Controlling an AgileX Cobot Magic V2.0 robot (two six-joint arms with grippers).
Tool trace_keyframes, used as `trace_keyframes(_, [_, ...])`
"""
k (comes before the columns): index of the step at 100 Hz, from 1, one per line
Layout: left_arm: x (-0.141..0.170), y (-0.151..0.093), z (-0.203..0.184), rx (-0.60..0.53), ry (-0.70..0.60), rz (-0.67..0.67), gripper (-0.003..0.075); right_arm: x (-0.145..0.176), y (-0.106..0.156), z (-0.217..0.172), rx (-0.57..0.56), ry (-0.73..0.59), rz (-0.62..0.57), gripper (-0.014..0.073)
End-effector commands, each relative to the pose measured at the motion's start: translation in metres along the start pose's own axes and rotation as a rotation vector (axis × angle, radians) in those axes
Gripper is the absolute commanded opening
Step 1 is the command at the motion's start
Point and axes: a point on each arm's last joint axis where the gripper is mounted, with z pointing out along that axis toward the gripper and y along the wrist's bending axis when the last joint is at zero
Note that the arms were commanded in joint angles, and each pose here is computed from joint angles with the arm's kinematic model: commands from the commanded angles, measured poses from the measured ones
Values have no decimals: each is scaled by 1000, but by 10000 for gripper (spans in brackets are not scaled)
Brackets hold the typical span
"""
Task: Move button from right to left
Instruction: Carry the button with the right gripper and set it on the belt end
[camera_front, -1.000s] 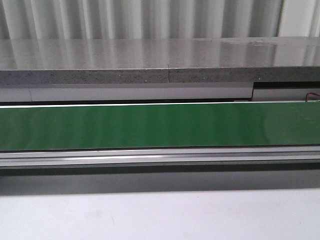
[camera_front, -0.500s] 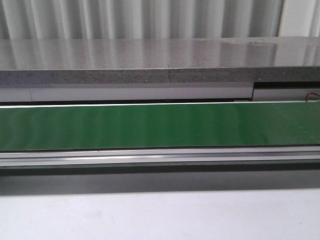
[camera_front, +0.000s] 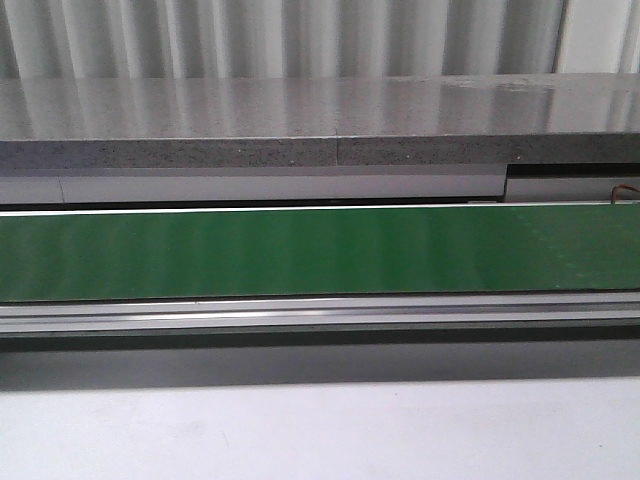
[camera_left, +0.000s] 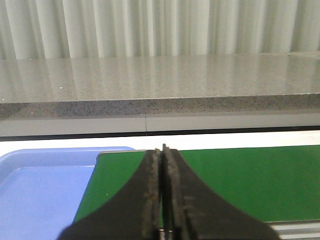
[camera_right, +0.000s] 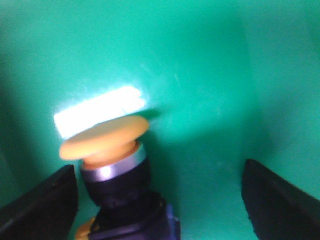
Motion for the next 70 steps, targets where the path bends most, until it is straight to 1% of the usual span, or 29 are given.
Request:
trace_keyframes(1, [-1,-2,-2,23,-85,-19,-20,-11,0,-15,-7,-74,12,553])
trace_keyframes(12, [-1,-2,-2,23,-85,-19,-20,-11,1,-16,-22,-65,26,342])
trace_keyframes(19, [-1,-2,-2,23,-85,-19,-20,-13,2,-19,-36,-53,34,260])
trace_keyframes(31, [-1,-2,-2,23,-85,-19,-20,-19,5,-33,-61,-45,40,249])
trace_keyframes(45, [-1,-2,-2,23,-85,-19,-20,-23,14,-67,-79,-89,23,249])
trace_keyframes(57, [-1,-2,-2,23,-85,-19,-20,-21,32,-107,-98,-155,-27,249])
trace_keyframes(70, [-1,-2,-2,23,-85,-19,-20,-16,59,-138,-129,-210,-102,249])
